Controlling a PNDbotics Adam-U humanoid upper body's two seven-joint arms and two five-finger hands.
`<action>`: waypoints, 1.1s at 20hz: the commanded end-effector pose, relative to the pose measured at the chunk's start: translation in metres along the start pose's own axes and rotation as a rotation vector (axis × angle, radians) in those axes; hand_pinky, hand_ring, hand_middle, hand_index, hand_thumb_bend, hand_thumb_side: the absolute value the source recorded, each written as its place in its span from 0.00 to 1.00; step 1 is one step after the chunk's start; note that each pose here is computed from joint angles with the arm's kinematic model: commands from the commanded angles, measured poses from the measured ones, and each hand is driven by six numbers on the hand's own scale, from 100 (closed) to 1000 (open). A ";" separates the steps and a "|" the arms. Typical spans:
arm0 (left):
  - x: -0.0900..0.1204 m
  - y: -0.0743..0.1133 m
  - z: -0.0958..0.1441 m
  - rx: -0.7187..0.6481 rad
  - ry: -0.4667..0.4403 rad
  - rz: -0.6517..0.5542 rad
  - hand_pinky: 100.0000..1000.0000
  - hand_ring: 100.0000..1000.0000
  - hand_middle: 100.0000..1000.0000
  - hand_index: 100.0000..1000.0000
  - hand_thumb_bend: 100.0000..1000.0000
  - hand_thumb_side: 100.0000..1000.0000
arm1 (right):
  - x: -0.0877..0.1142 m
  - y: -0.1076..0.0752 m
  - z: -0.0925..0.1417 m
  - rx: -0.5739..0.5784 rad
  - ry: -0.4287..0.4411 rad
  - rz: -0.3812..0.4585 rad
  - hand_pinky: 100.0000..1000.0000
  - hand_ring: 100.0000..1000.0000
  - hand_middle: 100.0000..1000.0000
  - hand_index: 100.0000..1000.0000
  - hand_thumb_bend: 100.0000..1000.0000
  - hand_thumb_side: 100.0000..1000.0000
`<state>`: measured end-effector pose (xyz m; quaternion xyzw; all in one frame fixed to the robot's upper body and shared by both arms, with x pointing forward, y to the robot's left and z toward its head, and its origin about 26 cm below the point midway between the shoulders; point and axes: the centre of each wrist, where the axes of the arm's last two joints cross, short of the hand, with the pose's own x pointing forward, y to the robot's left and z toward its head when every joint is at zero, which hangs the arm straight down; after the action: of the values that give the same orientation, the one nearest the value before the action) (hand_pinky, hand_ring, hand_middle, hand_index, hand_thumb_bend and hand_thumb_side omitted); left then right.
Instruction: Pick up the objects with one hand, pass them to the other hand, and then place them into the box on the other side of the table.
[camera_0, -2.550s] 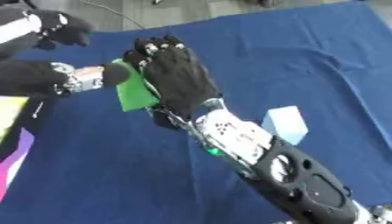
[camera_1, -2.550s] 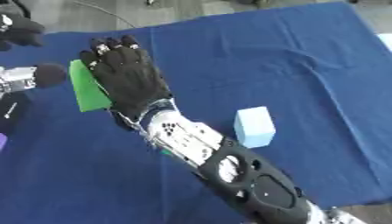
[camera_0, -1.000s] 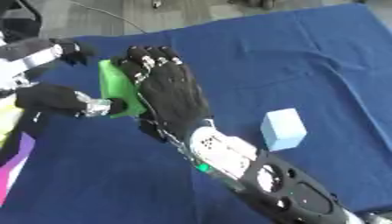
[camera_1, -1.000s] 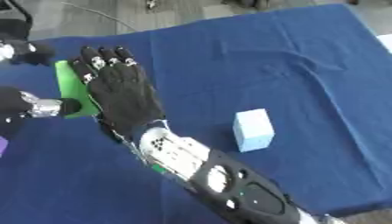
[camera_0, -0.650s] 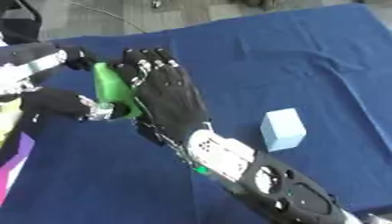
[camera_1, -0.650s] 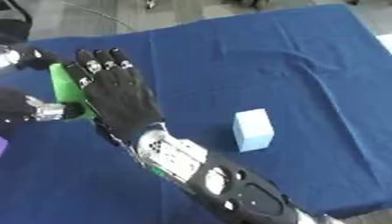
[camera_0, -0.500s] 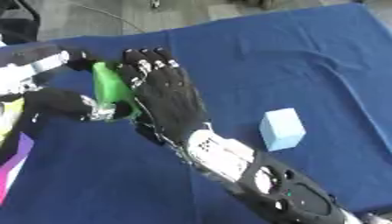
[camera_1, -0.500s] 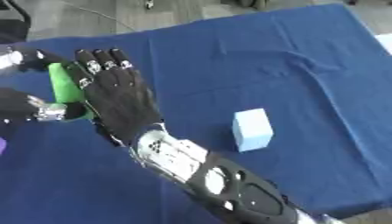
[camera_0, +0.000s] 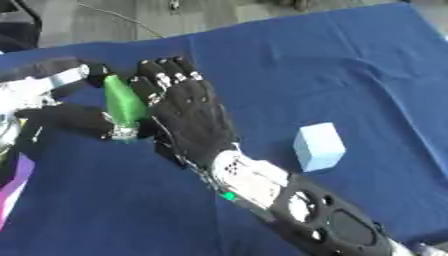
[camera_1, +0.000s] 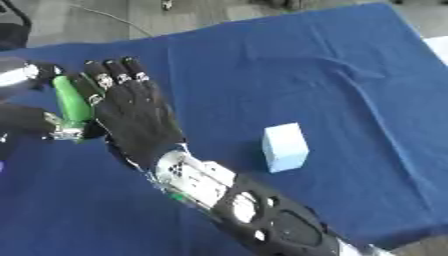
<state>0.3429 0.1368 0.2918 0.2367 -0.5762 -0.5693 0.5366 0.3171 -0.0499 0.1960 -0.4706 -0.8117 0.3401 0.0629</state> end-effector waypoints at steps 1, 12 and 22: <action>-0.009 0.016 0.001 0.006 0.119 0.067 0.82 0.70 0.45 0.64 0.05 0.40 | 0.008 -0.011 -0.008 -0.053 -0.036 -0.027 0.67 0.61 0.57 0.73 0.00 0.00; -0.020 0.015 0.003 0.161 0.116 0.182 0.74 0.53 0.23 0.41 0.00 0.13 | 0.010 -0.011 -0.008 -0.013 -0.065 -0.050 0.69 0.68 0.64 0.77 0.32 0.00; -0.067 0.030 0.014 0.273 0.241 0.308 0.73 0.50 0.19 0.38 0.00 0.01 | 0.006 -0.024 -0.014 0.096 -0.074 0.005 0.80 0.82 0.85 0.90 0.26 0.29</action>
<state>0.3625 0.1949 0.2828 0.2637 -0.5989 -0.3865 0.6499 0.3063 -0.0445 0.2077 -0.4496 -0.7948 0.4024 0.0648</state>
